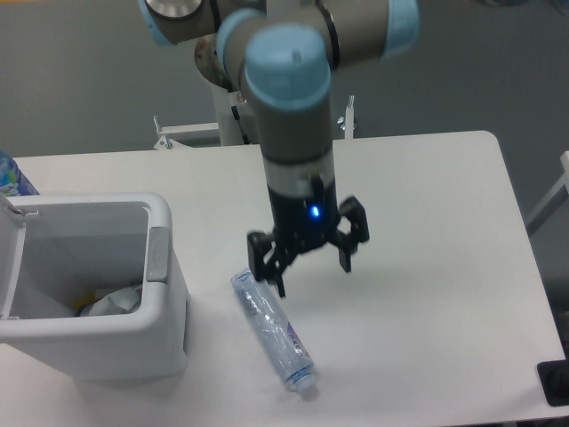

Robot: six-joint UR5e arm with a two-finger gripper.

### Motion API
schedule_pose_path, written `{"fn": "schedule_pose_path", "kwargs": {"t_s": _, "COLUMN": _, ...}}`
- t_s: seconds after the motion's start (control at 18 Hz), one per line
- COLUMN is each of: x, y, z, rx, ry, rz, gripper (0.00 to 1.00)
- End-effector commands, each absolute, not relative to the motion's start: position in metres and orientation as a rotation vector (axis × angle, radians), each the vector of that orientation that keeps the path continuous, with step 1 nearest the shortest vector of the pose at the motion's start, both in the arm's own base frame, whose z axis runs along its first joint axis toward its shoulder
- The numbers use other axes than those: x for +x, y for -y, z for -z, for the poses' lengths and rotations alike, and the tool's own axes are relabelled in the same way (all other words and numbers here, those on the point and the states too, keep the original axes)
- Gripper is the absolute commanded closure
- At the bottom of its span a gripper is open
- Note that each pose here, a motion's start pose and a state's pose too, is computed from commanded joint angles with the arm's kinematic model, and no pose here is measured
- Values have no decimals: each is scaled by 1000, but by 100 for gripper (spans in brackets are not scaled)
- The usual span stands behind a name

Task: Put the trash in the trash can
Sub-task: 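Move the open gripper to the cap end of the plastic bottle, then lower the gripper onto the bottle cap end and close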

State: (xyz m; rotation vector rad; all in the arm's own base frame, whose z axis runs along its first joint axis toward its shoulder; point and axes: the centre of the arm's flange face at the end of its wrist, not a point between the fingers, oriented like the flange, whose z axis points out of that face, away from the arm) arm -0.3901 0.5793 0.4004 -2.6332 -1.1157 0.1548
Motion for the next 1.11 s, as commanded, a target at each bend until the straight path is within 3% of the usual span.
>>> {"fn": "schedule_pose_path", "kwargs": {"t_s": 0.39, "x": -435, "y": -612, "z": -320, "rx": -2627, "ry": 1158, "rz": 118, "gripper": 0}}
{"fn": "schedule_pose_path", "kwargs": {"t_s": 0.83, "x": -450, "y": -629, "z": -239, "rx": -2696, "ry": 1214, "rz": 178, "gripper": 0}}
{"fn": "schedule_pose_path", "kwargs": {"t_s": 1.11, "x": -450, "y": -630, "z": -226, "rx": -2707, "ry": 1222, "rz": 188, "gripper": 0}}
